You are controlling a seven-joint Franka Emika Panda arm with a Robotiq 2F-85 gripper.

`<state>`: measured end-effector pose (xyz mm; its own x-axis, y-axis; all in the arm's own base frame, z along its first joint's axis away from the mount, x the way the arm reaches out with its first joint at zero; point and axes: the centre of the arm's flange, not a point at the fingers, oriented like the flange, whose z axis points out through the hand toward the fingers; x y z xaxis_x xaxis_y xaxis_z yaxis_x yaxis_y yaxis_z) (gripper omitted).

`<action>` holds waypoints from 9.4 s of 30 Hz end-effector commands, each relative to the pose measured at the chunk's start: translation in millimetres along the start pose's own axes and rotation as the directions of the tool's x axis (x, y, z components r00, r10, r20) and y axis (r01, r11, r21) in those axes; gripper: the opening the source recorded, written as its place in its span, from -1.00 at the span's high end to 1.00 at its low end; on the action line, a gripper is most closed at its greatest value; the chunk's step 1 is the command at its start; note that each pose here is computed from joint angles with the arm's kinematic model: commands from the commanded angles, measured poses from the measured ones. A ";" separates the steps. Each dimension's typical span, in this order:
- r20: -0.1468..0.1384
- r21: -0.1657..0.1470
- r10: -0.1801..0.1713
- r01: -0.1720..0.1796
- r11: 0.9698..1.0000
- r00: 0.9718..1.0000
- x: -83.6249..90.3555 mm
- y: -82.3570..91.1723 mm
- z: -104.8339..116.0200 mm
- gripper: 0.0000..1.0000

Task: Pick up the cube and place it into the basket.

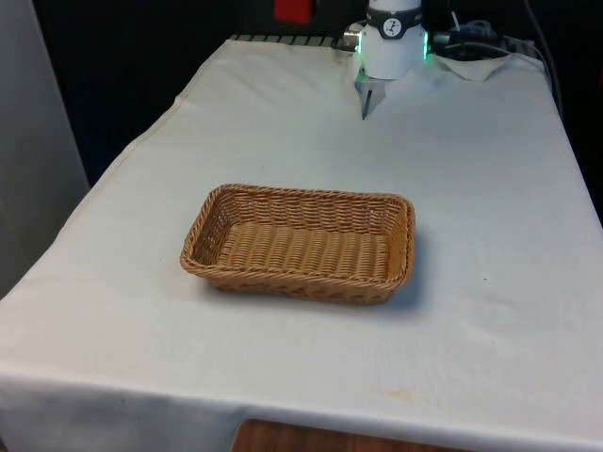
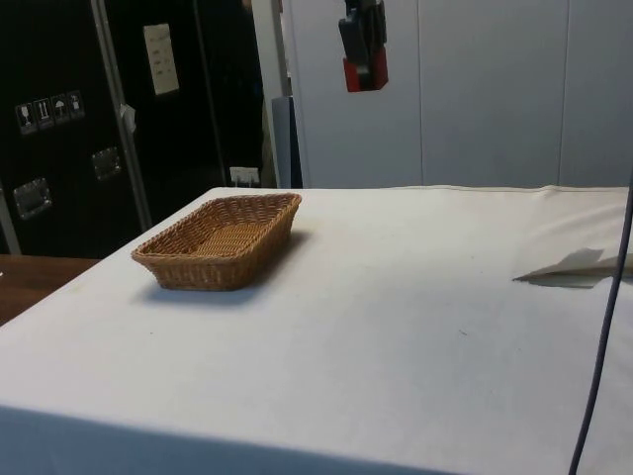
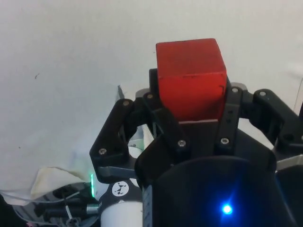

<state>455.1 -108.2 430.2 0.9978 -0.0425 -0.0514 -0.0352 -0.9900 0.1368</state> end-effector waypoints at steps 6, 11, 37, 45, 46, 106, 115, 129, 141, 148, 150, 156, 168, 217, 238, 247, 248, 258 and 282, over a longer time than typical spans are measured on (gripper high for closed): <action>-0.002 -0.004 -0.003 0.003 1.000 1.000 5.3 -12.8 -4.1 1.00; -0.011 -0.007 -0.011 0.010 1.000 1.000 9.3 -19.3 -6.4 1.00; -0.013 0.005 -0.029 0.029 1.000 0.999 57.4 -65.0 -12.0 1.00; -0.001 0.029 -0.030 0.030 0.999 1.000 72.1 -66.5 -6.1 1.00; 0.002 0.032 -0.032 0.032 0.999 0.999 74.4 -67.2 -4.8 1.00; 0.025 0.069 -0.045 0.043 0.997 0.999 201.6 -86.1 50.5 1.00; 0.006 0.060 -0.039 0.039 0.997 0.999 208.8 -87.6 65.7 1.00; -0.063 0.053 -0.032 0.035 0.998 0.997 225.6 -93.0 97.3 1.00; -0.080 0.041 -0.032 0.036 0.999 0.996 231.7 -95.3 116.2 1.00; -0.076 0.051 -0.030 0.034 0.998 0.997 241.0 -98.9 134.5 1.00; -0.074 0.042 -0.028 0.031 0.999 0.997 241.0 -98.8 135.1 1.00; -0.081 0.053 -0.027 0.031 0.998 0.996 245.8 -101.7 149.6 1.00; -0.091 0.055 -0.021 0.026 0.998 0.996 249.1 -105.8 172.7 1.00; -0.105 0.045 -0.010 0.015 0.999 0.994 258.8 -107.8 208.0 -1.00; -0.116 0.055 -0.011 0.018 0.998 0.993 258.8 -98.9 146.4 -1.00; -0.121 0.060 -0.014 0.021 0.998 0.993 256.5 -95.4 121.5 -1.00; -0.120 0.057 -0.017 0.024 0.998 0.993 254.6 -93.9 115.6 -1.00; -0.123 0.065 -0.028 0.036 0.997 0.992 248.5 -89.6 85.1 -1.00; -0.120 0.101 -0.063 0.075 0.992 0.991 220.2 -80.4 41.8 -1.00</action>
<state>677.0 -43.8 364.4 0.9981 0.0329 0.0520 0.0312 -0.9990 0.0331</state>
